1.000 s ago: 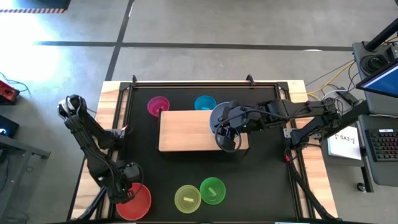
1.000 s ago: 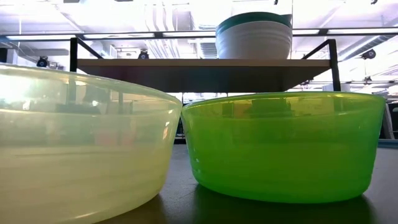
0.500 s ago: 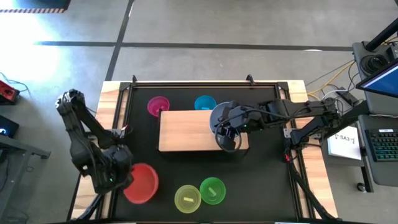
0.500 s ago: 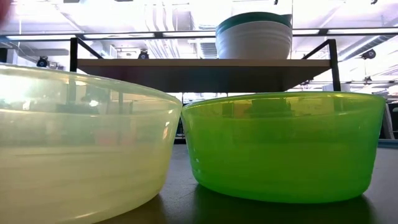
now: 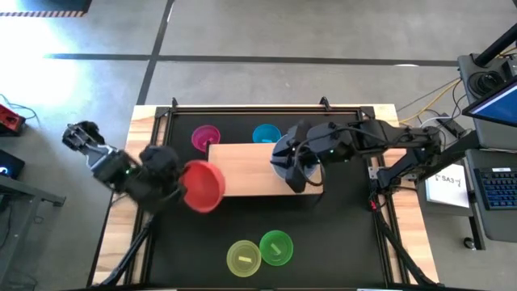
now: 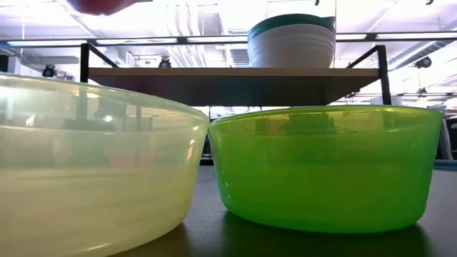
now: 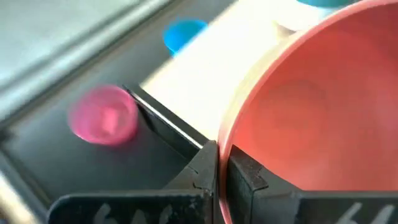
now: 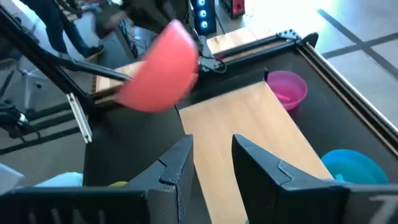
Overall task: Place and stack bowls onto a shelf
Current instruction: Stack the large orange bowl on top of the large blue bowl on the shelf
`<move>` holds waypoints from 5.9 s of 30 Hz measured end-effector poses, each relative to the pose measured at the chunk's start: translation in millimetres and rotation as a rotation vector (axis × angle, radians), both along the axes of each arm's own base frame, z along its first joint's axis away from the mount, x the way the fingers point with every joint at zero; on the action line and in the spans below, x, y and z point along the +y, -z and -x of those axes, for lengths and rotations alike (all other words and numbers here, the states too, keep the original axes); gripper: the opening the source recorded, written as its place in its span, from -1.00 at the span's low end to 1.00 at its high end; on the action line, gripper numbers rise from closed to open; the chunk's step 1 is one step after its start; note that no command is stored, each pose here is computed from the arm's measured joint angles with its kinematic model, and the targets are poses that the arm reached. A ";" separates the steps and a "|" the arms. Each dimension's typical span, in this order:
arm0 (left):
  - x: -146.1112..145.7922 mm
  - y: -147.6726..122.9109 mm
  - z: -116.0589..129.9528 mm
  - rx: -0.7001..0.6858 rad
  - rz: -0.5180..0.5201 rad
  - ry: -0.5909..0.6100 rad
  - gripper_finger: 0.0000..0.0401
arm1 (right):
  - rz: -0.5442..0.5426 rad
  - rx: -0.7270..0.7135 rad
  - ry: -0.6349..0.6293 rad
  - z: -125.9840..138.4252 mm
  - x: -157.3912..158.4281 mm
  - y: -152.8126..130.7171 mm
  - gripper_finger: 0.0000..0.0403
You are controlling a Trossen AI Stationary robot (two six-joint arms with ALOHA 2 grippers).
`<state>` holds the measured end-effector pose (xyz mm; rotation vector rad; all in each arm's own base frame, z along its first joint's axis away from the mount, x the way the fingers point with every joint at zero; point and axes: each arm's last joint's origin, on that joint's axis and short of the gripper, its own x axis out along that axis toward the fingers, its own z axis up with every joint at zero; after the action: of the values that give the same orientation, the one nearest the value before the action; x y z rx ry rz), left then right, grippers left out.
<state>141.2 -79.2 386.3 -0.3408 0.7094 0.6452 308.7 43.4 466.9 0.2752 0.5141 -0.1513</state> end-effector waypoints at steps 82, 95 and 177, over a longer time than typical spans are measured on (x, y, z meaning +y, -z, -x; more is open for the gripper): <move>217.3 -9.0 -140.2 -0.176 -0.152 -0.014 -0.89 | 0.394 0.273 0.484 -46.1 -171.7 41.5 -0.95; 210.5 -11.0 -144.0 -0.287 0.024 0.142 -0.36 | 0.342 0.369 0.449 -39.9 -168.3 50.1 -0.97; 215.6 -9.6 -118.5 -0.010 -0.213 -0.039 -0.16 | -0.141 0.639 0.199 3.7 -93.4 45.0 -0.96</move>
<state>259.7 136.5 395.9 -0.1612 0.6188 0.7484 304.9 -49.9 421.8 0.4180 1.1348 -0.4036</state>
